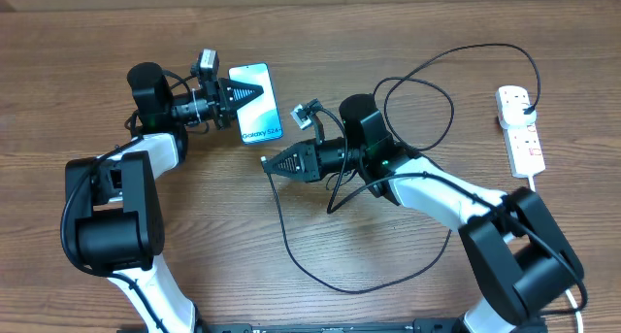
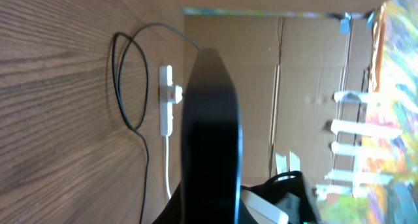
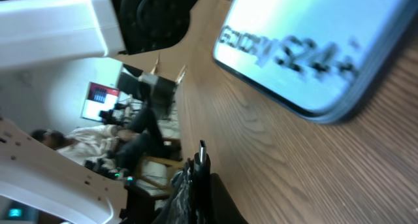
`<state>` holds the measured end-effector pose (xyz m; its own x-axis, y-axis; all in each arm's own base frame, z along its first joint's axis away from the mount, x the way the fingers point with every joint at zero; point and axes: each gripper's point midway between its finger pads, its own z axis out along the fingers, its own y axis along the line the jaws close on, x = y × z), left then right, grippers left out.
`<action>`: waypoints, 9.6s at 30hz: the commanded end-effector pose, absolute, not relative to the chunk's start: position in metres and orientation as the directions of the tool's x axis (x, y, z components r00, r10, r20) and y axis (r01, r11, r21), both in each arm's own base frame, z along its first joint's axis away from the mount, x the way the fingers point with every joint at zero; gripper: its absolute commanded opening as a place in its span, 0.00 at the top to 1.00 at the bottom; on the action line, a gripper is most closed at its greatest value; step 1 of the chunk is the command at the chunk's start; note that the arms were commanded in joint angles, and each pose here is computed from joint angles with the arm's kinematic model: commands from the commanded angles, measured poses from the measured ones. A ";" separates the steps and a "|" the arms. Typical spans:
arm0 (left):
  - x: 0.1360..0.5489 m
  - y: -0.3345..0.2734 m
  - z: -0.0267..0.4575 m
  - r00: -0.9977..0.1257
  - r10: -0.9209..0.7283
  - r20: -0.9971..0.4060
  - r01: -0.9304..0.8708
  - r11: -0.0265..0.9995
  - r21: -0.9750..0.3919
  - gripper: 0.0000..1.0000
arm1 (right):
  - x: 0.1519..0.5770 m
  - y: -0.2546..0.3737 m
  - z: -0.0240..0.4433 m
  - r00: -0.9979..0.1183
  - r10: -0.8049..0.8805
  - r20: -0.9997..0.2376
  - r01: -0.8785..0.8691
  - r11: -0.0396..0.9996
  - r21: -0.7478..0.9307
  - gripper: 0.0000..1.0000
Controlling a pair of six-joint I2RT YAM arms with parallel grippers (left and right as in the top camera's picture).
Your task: Plug charger to phone and switch on socket
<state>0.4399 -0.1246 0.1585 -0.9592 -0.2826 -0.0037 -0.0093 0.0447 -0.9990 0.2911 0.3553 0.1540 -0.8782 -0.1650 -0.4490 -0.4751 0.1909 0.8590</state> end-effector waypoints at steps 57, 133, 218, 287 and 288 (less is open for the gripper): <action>0.455 -0.209 0.160 -0.997 -0.068 0.043 -0.044 0.014 -0.999 0.95 | 0.339 0.301 0.141 -0.945 -0.048 -0.324 -0.326 0.207 0.922 0.96; 0.463 -0.211 0.158 -0.993 -0.119 0.022 -0.025 0.021 -0.999 0.96 | 0.347 0.289 0.143 -0.969 -0.009 -0.246 -0.243 0.207 0.948 0.96; 0.457 -0.215 0.161 -0.996 -0.083 -0.015 0.014 0.019 -1.000 0.95 | 0.348 0.287 0.142 -0.972 -0.004 -0.237 -0.233 0.208 0.950 0.96; 0.464 -0.214 0.166 -0.992 -0.122 -0.025 0.024 0.012 -1.000 0.96 | 0.345 0.289 0.142 -0.975 -0.010 -0.222 -0.219 0.206 0.954 0.96; 0.464 -0.215 0.166 -0.992 -0.122 -0.025 0.024 0.012 -1.000 0.96 | 0.345 0.289 0.142 -0.975 -0.010 -0.222 -0.219 0.206 0.954 0.96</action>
